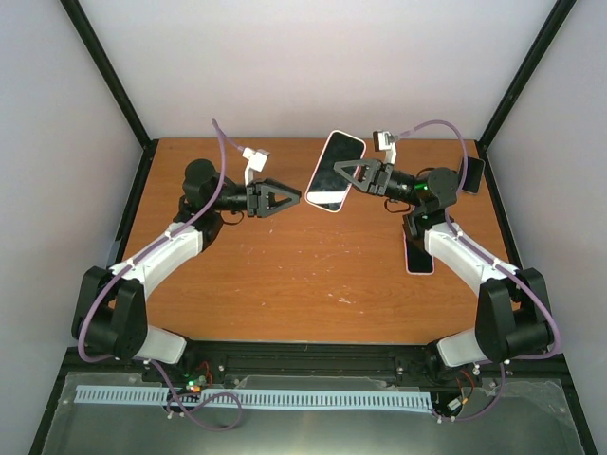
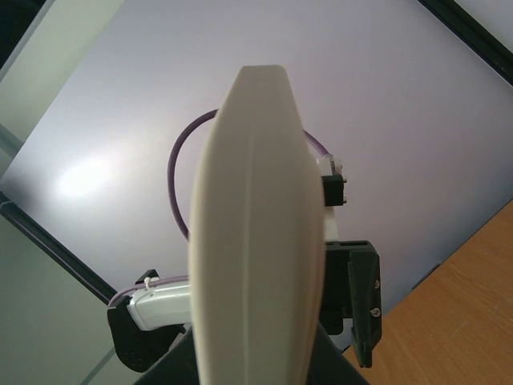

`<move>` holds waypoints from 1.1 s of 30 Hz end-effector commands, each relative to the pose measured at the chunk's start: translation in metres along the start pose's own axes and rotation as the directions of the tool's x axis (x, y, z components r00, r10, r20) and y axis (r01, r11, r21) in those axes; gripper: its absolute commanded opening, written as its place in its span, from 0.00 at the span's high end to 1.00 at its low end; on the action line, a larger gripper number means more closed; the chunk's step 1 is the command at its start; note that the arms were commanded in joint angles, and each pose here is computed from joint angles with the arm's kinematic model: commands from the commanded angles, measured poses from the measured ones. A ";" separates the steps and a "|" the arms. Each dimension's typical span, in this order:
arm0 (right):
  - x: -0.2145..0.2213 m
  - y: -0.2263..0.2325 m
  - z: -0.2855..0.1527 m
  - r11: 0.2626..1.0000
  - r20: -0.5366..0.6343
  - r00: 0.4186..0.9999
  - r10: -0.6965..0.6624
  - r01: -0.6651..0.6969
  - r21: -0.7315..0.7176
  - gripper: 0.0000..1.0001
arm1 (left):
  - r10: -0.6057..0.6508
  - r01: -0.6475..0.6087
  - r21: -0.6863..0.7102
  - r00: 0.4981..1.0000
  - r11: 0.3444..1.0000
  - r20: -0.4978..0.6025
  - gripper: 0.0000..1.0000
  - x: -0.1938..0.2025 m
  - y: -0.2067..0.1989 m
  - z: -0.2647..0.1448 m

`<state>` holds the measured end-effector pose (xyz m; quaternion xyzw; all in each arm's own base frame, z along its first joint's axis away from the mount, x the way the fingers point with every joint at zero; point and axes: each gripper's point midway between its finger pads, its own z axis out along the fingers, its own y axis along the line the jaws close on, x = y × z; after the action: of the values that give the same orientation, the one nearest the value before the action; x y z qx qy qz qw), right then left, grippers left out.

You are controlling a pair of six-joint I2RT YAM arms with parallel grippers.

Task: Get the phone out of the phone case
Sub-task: Remove the phone case from the phone.

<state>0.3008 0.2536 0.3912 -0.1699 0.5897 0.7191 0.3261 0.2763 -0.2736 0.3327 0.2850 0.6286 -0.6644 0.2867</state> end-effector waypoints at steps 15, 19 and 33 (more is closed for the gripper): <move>0.009 0.019 0.008 0.996 -0.026 0.997 -0.071 0.070 -0.050 0.97 | 0.033 -0.033 0.017 0.999 0.999 0.001 0.51 -0.008 -0.009 0.010; 0.009 0.024 0.009 0.995 -0.028 0.997 -0.077 0.075 -0.064 0.97 | 0.015 -0.015 -0.014 1.000 1.000 0.008 0.53 -0.007 0.000 0.011; 0.016 0.048 0.012 0.988 -0.049 0.996 -0.080 0.072 -0.134 0.97 | -0.086 0.090 -0.109 0.995 0.990 0.040 0.62 0.005 0.038 0.009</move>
<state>0.2971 0.2619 0.3831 -0.1702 0.5966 0.7200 0.3109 0.2746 -0.2807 0.3297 0.2853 0.6329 -0.6616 0.2833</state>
